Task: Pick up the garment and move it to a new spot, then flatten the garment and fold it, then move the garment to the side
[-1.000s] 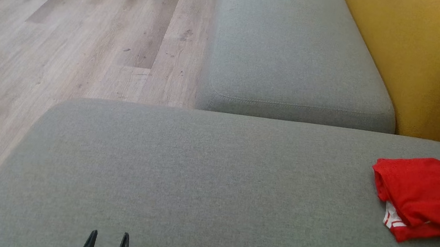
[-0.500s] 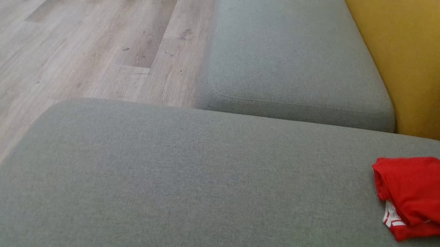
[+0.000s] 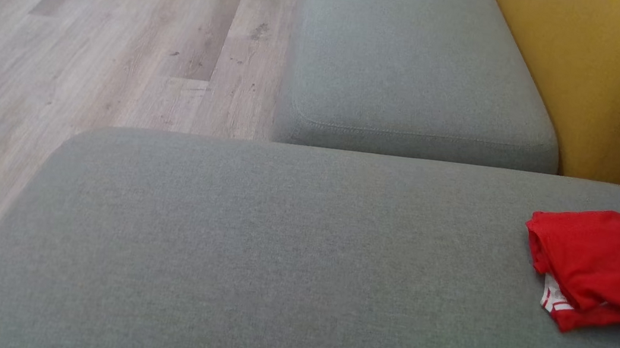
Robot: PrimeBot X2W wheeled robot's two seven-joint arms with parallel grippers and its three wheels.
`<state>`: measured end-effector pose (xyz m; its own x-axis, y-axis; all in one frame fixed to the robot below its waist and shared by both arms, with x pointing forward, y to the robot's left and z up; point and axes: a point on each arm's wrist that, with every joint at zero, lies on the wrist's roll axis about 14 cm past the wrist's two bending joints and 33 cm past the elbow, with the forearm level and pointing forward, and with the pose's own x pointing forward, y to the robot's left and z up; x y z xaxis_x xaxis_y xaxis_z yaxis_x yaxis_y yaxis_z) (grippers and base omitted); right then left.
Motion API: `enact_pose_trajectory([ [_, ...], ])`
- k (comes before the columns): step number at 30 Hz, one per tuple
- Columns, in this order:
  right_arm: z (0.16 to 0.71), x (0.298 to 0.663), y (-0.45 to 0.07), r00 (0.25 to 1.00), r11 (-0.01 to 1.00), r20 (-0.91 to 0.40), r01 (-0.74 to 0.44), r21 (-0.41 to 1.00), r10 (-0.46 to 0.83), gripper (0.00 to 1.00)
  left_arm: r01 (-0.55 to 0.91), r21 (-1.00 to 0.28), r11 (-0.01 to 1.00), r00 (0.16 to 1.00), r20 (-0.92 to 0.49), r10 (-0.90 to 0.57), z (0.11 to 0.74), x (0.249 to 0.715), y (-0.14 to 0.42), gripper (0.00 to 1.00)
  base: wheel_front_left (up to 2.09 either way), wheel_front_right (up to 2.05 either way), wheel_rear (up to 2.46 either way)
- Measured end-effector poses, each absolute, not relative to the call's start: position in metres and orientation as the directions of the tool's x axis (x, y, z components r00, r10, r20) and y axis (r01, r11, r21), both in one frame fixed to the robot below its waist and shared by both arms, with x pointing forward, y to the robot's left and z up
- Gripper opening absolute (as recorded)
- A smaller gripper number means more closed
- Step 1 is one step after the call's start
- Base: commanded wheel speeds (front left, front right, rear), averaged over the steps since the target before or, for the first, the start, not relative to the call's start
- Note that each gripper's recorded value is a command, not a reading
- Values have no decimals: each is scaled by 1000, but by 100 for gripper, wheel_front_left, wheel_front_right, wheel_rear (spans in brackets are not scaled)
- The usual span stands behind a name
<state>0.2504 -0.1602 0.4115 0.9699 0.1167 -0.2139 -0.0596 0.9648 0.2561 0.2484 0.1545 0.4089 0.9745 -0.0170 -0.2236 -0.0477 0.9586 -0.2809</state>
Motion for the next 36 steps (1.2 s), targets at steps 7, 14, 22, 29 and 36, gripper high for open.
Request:
enact_pose_trajectory([
  [7, 410, 254, -166, 969, 944, -231, -10, 330, 91, 0, -72, -353, 933, 974, -228, -11, 413, 258, 157, 0, 0, 0, 0],
  [14, 419, 267, -169, 975, 914, -210, 22, 404, 69, 0, -109, -422, 900, 970, -245, 3, 413, 263, 163, 0, 0, 0, 0],
  [22, 420, 274, -173, 974, 872, -221, 63, 485, 53, 0, -135, -499, 856, 968, -251, 6, 417, 273, 166, 0, 0, 0, 0],
  [29, 422, 281, -178, 974, 827, -223, 99, 553, 33, 0, -156, -565, 810, 966, -257, 7, 418, 279, 168, 0, 0, 0, 0],
  [36, 427, 291, -180, 976, 776, -216, 119, 619, 22, 0, -175, -629, 758, 967, -254, 12, 423, 289, 172, 0, 0, 0, 0],
])
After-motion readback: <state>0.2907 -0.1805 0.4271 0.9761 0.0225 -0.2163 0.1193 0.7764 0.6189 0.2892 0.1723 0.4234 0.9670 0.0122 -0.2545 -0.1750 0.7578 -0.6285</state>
